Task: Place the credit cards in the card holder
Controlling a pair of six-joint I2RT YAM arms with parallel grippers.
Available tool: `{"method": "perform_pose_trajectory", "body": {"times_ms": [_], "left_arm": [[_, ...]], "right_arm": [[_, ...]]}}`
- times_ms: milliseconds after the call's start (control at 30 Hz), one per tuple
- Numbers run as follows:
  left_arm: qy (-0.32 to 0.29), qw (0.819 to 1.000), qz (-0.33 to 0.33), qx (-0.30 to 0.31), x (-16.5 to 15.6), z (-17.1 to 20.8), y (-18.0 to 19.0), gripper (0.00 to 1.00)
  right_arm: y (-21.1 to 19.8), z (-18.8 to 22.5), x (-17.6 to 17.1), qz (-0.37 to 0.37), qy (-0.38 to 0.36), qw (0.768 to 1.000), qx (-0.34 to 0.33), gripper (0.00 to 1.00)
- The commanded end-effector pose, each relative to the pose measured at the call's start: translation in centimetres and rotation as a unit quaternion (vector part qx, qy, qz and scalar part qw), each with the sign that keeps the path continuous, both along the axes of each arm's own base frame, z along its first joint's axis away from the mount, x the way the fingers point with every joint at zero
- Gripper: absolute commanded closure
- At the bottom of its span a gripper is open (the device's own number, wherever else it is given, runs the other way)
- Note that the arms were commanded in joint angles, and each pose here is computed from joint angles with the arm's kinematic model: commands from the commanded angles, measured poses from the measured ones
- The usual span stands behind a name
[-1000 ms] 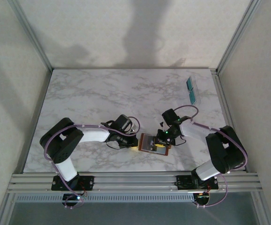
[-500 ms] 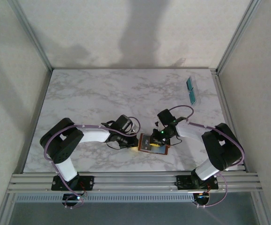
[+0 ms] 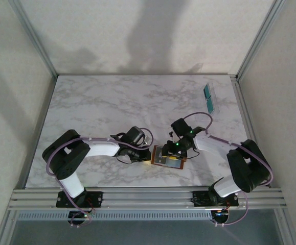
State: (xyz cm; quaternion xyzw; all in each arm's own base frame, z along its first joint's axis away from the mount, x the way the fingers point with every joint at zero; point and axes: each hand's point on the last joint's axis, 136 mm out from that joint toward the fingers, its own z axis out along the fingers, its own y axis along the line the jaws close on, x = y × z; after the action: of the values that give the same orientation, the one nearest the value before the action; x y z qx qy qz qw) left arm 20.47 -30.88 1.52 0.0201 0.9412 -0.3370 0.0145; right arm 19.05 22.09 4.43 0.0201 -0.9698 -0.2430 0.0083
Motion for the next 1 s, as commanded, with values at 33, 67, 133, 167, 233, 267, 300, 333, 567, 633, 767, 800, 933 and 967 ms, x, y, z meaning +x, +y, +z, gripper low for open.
{"method": "perform_pose_trajectory", "body": {"times_ms": [33, 67, 133, 167, 233, 267, 300, 333, 567, 633, 767, 800, 933, 967], "left_arm": [[-0.007, 1.0, 0.017, -0.003, -0.4, 0.5, 0.3, 0.96], [-0.011, 1.0, 0.014, 0.0, -0.4, 0.6, 0.3, 0.96], [-0.016, 1.0, 0.016, 0.006, -0.2, 0.8, 0.6, 0.93], [-0.02, 1.0, 0.018, 0.005, -0.1, 1.1, 0.6, 0.91], [-0.025, 1.0, 0.019, -0.001, 0.1, 1.6, 0.3, 0.89], [-0.027, 0.999, 0.019, -0.003, 0.2, 1.9, 0.2, 0.87], [-0.031, 0.999, 0.02, -0.003, 0.4, 2.0, 0.2, 0.82], [-0.036, 0.999, 0.021, -0.001, 0.6, 2.2, 0.2, 0.78], [-0.044, 0.999, 0.024, 0.004, 1.7, 2.0, -0.5, 0.64], [-0.046, 0.999, 0.026, 0.006, 2.0, 2.0, -0.7, 0.6], [-0.044, 0.999, 0.026, -0.013, 2.3, 2.3, -1.6, 0.57], [-0.044, 0.999, 0.026, -0.013, 2.4, 2.4, -1.6, 0.57], [-0.04, 0.999, 0.03, -0.019, 2.5, 2.3, -1.8, 0.53], [-0.038, 0.999, 0.028, -0.021, 2.5, 2.2, -2.0, 0.53]], "right_arm": [[-2.5, 1.8, -0.5, 0.012, -0.03, 0.998, -0.057, 0.53], [-3.0, 2.0, -0.6, 0.01, -0.035, 0.997, -0.064, 0.52], [-4.3, 2.2, -0.7, 0.005, -0.042, 0.995, -0.091, 0.5], [-5.1, 2.3, -0.7, 0.001, -0.045, 0.993, -0.111, 0.5], [-6.5, 2.5, -1.1, -0.006, -0.048, 0.989, -0.141, 0.49], [-7.0, 2.4, -1.2, -0.008, -0.049, 0.987, -0.15, 0.48], [-7.3, 2.4, -1.4, -0.009, -0.052, 0.987, -0.154, 0.48], [-7.5, 2.4, -1.4, -0.006, -0.056, 0.986, -0.157, 0.48], [-9.5, 1.1, -1.5, -0.007, -0.059, 0.977, -0.205, 0.5], [-9.3, 0.4, -1.2, -0.007, -0.057, 0.978, -0.201, 0.55], [-6.9, -0.7, -1.2, -0.006, -0.042, 0.989, -0.143, 0.47], [-6.6, -0.8, -1.2, -0.004, -0.04, 0.99, -0.134, 0.43], [-7.3, -1.5, -1.1, -0.006, -0.044, 0.988, -0.151, 0.36], [-7.4, -1.9, -1.2, -0.007, -0.043, 0.988, -0.148, 0.37]]}}
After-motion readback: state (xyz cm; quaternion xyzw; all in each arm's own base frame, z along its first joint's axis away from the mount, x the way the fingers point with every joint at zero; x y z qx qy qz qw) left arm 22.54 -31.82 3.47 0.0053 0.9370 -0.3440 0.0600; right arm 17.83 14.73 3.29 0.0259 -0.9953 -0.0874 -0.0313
